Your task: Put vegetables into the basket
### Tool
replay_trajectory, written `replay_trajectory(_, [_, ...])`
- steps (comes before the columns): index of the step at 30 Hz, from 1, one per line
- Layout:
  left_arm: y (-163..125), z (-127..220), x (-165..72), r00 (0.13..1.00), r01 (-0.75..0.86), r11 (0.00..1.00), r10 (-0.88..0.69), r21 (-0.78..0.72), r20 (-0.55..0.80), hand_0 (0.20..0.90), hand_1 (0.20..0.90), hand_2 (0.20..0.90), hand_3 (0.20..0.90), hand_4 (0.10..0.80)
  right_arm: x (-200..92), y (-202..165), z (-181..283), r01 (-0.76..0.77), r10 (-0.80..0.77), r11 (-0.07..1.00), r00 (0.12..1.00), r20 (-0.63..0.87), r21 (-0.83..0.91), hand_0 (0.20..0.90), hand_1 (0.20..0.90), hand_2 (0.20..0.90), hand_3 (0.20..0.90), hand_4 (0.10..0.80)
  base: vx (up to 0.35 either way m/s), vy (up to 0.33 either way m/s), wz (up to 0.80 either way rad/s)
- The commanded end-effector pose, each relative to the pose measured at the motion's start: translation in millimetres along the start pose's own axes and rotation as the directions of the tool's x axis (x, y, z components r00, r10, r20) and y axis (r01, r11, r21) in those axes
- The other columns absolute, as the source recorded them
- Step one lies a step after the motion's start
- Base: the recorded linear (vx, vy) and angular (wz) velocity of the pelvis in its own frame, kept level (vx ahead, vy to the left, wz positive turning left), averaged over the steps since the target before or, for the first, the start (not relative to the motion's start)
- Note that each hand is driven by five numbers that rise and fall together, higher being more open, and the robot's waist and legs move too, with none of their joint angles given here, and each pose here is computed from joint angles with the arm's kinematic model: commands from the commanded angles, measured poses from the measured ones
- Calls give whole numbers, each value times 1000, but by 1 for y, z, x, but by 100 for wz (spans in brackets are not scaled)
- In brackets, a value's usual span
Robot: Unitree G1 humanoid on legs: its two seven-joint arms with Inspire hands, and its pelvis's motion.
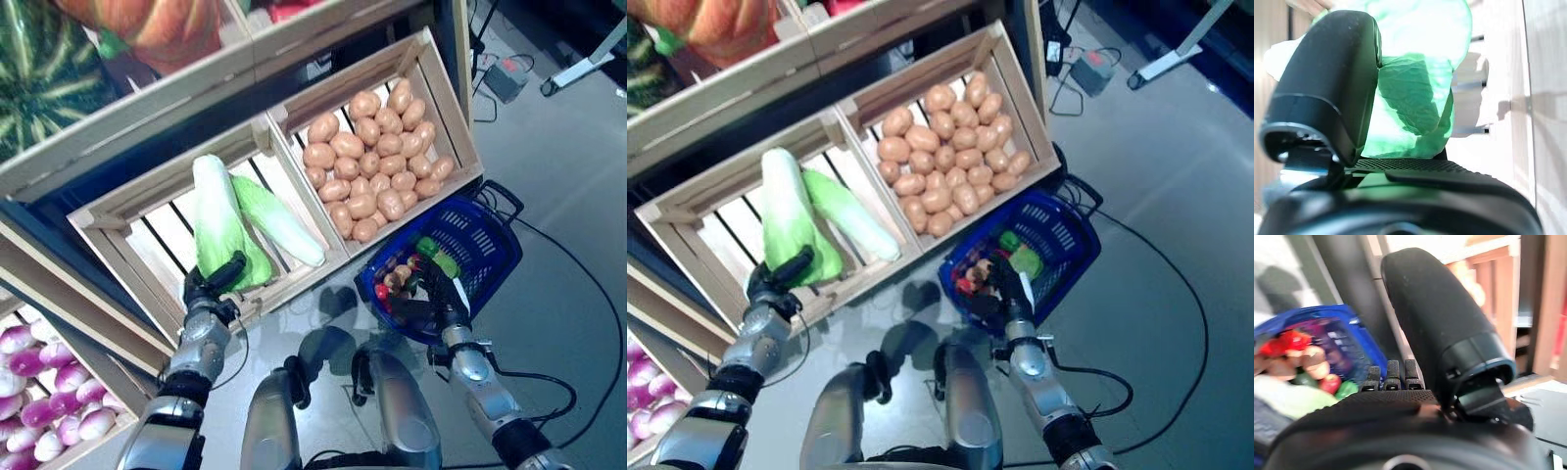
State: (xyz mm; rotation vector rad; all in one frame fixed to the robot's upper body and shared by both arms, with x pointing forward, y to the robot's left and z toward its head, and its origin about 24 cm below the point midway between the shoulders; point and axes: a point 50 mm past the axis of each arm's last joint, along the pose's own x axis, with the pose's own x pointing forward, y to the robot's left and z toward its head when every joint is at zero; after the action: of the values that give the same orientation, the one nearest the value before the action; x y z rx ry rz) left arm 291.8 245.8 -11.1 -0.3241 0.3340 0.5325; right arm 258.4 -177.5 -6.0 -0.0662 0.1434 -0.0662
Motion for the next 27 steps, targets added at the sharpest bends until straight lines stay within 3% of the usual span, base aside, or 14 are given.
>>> replay_trajectory(1, [-21,43,-12,934,148,989,-138,-4,330,300,300,300,300,400,-8,3,19,-66,53,996,984,170,68,900,900,900,900,800,110,-17,1])
replay_trajectory(8, [-43,59,-36,827,271,946,-322,176,460,300,300,300,300,400,-7,9,36,-200,141,955,956,257,220,900,900,900,900,800,41,-30,4])
replay_trajectory(14, [-57,73,-50,721,278,886,-447,370,529,300,300,300,300,400,-2,17,45,-312,208,875,933,295,369,900,900,900,900,800,11,-36,7])
replay_trajectory(20, [-83,88,-67,567,294,774,-614,561,549,300,300,300,300,400,10,21,55,-421,268,709,903,336,567,900,900,900,900,800,-7,-15,3])
replay_trajectory(27, [-103,91,-81,444,293,675,-723,677,529,300,300,300,300,400,17,27,68,-501,297,539,865,404,677,900,900,900,900,800,-14,-8,2])
